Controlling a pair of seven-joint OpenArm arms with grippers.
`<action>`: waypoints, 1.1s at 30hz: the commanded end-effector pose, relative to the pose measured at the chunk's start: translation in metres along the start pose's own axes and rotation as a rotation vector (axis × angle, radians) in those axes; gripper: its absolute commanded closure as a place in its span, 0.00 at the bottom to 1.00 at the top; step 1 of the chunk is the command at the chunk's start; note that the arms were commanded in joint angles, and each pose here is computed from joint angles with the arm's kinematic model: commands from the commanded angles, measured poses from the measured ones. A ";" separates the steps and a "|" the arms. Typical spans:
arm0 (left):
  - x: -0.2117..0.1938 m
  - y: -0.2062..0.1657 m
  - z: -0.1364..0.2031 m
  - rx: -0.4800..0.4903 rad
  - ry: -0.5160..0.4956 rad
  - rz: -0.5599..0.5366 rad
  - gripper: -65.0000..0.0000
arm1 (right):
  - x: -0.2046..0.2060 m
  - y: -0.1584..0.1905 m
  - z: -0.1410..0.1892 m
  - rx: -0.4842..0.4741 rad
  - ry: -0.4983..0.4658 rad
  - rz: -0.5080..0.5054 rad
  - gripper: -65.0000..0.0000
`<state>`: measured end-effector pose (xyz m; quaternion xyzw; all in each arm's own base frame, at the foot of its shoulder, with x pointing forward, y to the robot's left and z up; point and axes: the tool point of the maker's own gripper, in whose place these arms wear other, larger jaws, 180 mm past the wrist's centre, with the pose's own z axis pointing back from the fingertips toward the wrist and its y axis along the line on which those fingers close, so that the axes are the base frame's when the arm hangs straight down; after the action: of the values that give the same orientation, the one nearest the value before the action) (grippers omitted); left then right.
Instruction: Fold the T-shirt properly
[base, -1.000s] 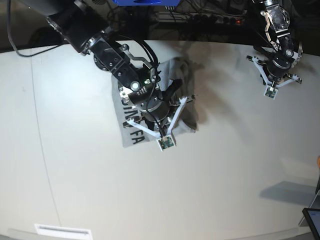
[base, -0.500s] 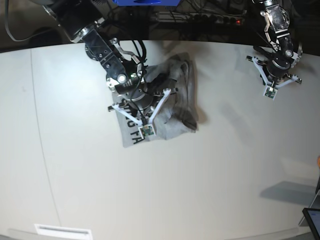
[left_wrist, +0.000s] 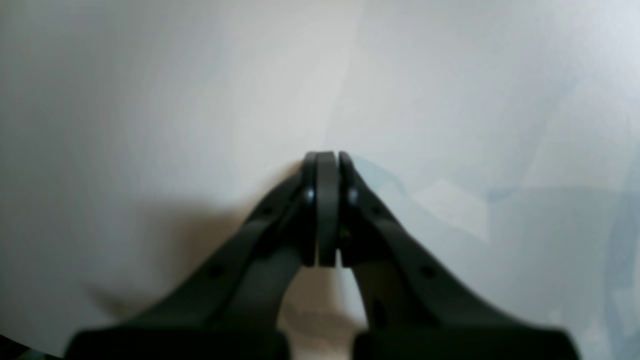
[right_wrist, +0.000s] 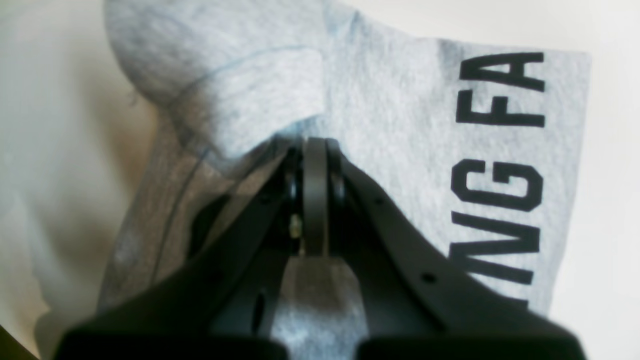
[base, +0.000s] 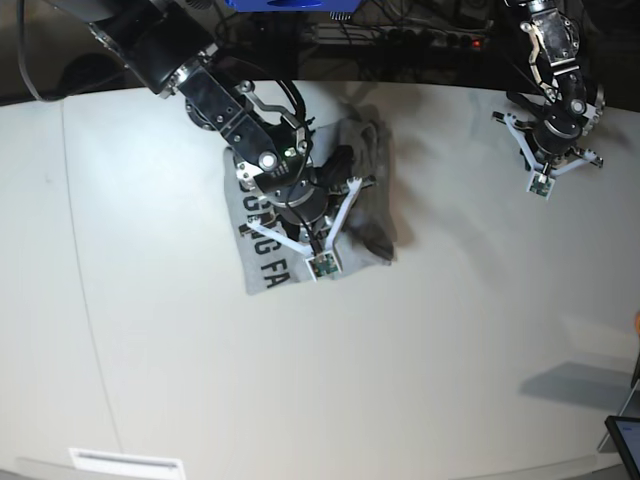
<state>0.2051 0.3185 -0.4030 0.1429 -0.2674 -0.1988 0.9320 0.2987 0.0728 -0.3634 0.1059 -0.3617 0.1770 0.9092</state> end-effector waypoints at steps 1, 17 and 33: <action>-0.003 0.003 0.002 0.001 0.020 -0.017 1.00 | 0.022 0.005 0.004 0.009 -0.068 -0.006 1.00; -0.002 0.004 0.002 0.004 0.017 -0.015 1.00 | 0.031 0.049 -0.006 0.079 -0.055 -0.010 1.00; 0.000 0.002 0.001 -0.001 0.013 -0.017 1.00 | 0.042 0.078 -0.001 0.133 -0.084 0.057 1.00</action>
<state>0.2063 0.3181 -0.4026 0.1421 -0.2681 -0.1981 0.9320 0.2869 0.1444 -0.3498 0.1501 -0.3616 0.2225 0.8929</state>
